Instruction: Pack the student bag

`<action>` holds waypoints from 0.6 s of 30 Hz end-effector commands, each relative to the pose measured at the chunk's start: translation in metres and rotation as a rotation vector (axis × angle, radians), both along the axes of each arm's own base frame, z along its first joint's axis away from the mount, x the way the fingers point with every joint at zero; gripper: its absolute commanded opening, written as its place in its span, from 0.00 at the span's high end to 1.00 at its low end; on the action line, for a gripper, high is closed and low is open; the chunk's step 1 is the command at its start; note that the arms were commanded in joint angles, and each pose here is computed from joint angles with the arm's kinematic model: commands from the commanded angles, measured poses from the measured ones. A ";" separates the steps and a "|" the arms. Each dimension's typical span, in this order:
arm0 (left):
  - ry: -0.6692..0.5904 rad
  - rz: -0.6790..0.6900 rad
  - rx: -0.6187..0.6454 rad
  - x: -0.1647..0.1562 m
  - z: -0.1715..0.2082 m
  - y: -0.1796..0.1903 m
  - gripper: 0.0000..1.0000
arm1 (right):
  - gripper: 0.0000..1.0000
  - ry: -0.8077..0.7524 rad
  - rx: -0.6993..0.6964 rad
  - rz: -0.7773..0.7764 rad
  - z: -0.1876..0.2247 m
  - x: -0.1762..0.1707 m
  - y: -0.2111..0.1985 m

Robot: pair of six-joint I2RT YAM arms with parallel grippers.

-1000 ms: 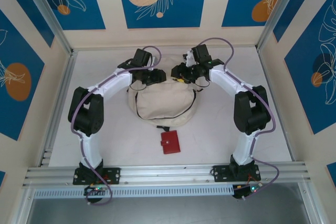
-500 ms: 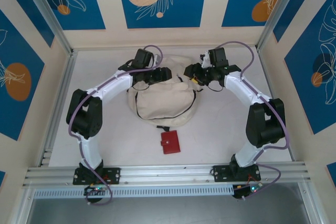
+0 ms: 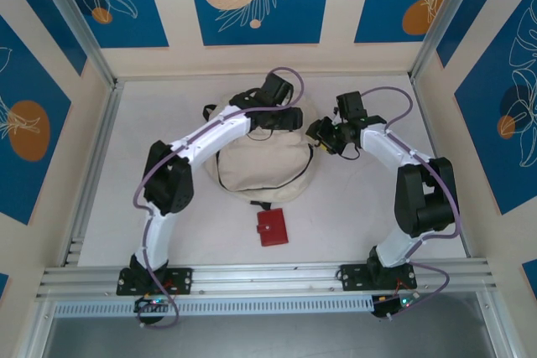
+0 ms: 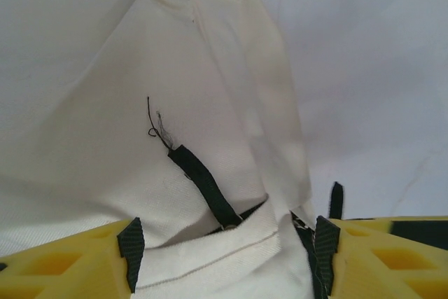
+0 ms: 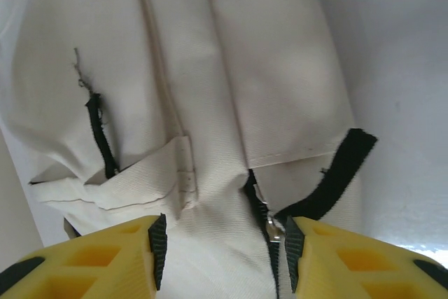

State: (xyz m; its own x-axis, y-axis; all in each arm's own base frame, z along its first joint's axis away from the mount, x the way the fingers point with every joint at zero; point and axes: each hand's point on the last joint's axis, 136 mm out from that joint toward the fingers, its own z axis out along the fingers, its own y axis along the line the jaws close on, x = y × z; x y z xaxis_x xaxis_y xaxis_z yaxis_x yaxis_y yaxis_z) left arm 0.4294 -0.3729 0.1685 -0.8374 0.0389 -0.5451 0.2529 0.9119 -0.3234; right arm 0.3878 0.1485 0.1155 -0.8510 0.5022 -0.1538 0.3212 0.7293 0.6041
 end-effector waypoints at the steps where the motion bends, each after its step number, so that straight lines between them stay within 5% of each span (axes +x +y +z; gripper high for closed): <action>1: 0.024 0.010 0.141 0.002 -0.023 0.011 0.35 | 0.49 0.016 0.063 0.025 -0.002 -0.001 0.007; 18: 0.121 0.018 0.281 0.003 -0.065 0.012 0.46 | 0.60 0.143 0.196 0.148 -0.045 -0.033 0.059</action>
